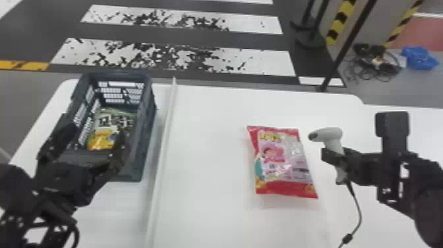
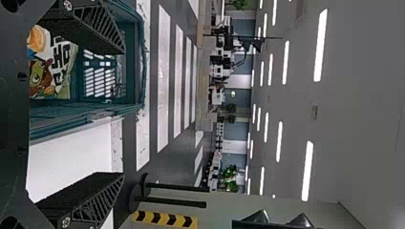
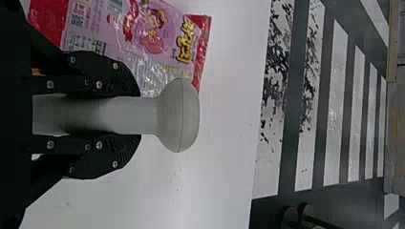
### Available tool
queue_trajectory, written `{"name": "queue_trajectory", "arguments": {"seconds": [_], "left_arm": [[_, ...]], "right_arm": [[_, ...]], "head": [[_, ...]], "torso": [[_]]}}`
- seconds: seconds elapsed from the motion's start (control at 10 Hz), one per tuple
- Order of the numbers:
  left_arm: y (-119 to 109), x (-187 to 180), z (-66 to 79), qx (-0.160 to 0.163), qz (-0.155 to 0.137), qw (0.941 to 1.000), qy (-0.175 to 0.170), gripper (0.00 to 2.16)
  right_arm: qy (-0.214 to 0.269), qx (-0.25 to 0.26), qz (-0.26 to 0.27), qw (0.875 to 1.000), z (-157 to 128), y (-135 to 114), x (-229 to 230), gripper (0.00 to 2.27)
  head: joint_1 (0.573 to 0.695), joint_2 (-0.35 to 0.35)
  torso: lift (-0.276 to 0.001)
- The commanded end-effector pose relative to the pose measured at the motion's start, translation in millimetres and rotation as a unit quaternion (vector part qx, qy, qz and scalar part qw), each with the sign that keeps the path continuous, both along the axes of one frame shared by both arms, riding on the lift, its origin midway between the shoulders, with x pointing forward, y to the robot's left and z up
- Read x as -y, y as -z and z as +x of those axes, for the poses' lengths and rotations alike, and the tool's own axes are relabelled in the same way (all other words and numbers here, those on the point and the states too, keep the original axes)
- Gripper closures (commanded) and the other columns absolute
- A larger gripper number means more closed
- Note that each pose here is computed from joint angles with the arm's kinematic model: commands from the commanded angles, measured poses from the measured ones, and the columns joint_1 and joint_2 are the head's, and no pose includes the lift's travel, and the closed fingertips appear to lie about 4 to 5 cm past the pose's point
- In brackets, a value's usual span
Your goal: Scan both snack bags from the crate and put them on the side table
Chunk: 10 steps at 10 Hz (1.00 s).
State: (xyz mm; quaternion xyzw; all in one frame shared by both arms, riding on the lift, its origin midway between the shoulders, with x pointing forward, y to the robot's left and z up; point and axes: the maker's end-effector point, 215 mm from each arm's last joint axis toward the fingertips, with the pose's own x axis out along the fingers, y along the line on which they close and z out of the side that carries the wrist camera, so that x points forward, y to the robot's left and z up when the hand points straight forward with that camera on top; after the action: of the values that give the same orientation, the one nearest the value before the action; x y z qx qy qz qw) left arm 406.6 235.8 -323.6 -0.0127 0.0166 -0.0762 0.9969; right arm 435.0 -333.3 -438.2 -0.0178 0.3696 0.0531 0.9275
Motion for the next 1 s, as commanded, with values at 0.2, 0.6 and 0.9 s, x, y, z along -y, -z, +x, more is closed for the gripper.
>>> {"name": "queue_trajectory", "arguments": {"seconds": [0.2, 0.6, 0.9], "left_arm": [[-1, 0, 0.0, 0.001, 0.001, 1.0, 0.0, 0.09], [0, 0, -0.5, 0.0, -0.001, 1.0, 0.0, 0.09], [-1, 0, -0.4, 0.0, 0.0, 1.0, 0.001, 0.09]], "right_arm": [[0.039, 0.044, -0.019, 0.998, 36, 17, 74, 2.24], [0.045, 0.053, -0.033, 0.997, 60, 51, 103, 2.24], [0.04, 0.037, -0.041, 0.998, 65, 73, 104, 2.24]], "head": [[0.695, -0.181], [0.695, -0.241], [0.695, -0.246]], "torso": [[-0.087], [-0.087], [-0.087]]}}
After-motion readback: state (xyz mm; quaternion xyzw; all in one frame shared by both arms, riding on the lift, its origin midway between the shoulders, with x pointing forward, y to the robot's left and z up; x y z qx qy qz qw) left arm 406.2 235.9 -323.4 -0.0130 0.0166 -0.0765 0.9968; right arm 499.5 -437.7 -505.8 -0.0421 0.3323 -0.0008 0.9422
